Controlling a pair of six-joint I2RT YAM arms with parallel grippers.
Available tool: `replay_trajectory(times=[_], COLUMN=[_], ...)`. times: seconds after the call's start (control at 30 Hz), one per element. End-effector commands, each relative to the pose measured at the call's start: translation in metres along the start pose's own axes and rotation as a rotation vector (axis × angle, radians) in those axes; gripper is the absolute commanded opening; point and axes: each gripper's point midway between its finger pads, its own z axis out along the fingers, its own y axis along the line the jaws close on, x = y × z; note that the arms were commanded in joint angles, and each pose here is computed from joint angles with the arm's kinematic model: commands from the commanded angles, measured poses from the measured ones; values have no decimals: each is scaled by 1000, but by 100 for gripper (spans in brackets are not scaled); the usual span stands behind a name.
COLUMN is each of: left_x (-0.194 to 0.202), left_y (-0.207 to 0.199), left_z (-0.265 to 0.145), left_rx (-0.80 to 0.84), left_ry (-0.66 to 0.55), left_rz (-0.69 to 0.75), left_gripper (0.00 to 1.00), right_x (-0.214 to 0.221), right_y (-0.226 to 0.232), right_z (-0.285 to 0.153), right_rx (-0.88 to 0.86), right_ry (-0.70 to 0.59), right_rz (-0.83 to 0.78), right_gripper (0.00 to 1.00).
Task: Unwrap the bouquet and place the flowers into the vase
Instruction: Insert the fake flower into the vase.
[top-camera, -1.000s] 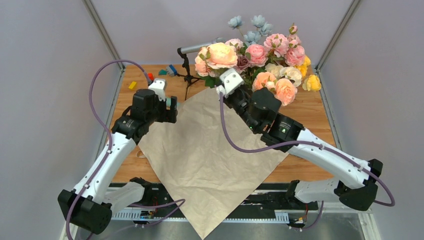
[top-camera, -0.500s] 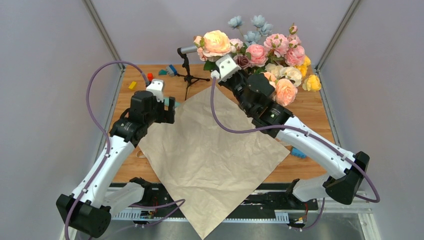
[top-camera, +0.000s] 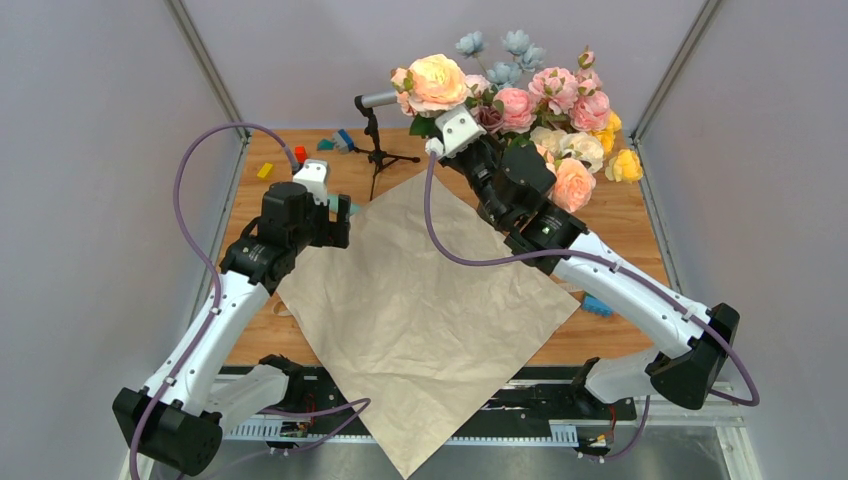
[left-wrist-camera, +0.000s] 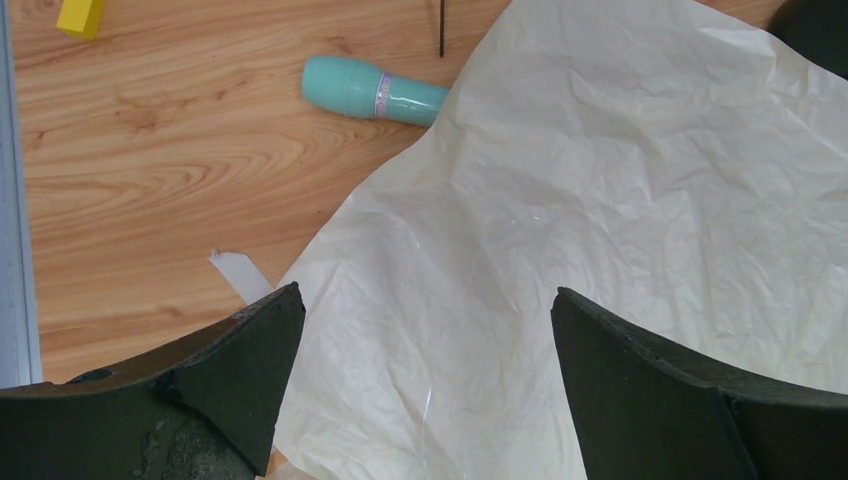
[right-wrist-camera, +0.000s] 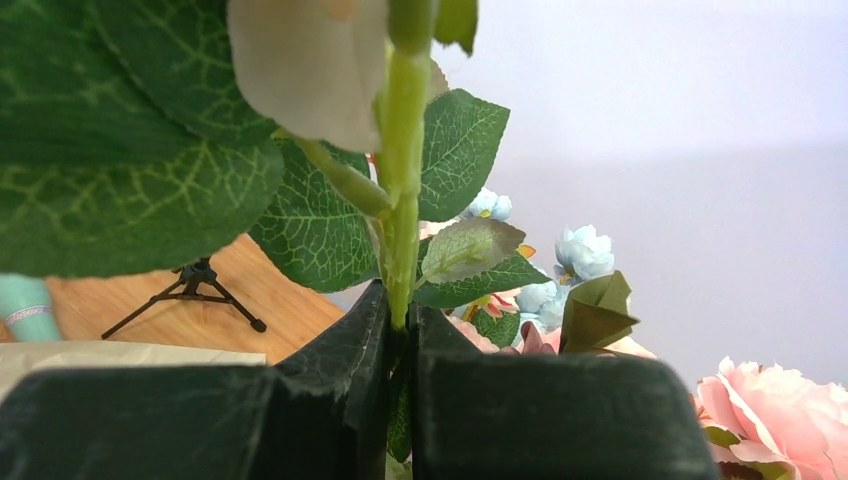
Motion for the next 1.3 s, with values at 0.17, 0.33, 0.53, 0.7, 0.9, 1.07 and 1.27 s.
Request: replay_trajectory(times=[0.17, 0.33, 0.53, 0.7, 0.9, 1.07, 1.27], left_x=[-8, -9, -9, -8, -8, -8, -8], left_y=[2, 2, 3, 3, 3, 4, 4], left_z=[-1, -1, -1, -1, -2, -2, -2], left_rx=[-3, -3, -4, -6, -7, -9, -9], left_ry=[-37, -37, -39, -39, -40, -39, -40], left_rz=[11, 11, 12, 12, 12, 12, 12], left_gripper=[100, 100, 100, 100, 100, 100, 100], right_x=[-16, -12, -5, 2, 9, 10, 5], right_y=[-24, -24, -22, -20, -18, -20, -25], right_z=[2, 2, 2, 2, 1, 0, -2], right_rx=[80, 86, 96, 103, 109, 122, 130], right_ry=[-38, -28, -14, -5, -1, -4, -20], right_rz=[-24, -44, -76, -109, -150, -185, -217], right_gripper=[0, 0, 0, 0, 0, 0, 0])
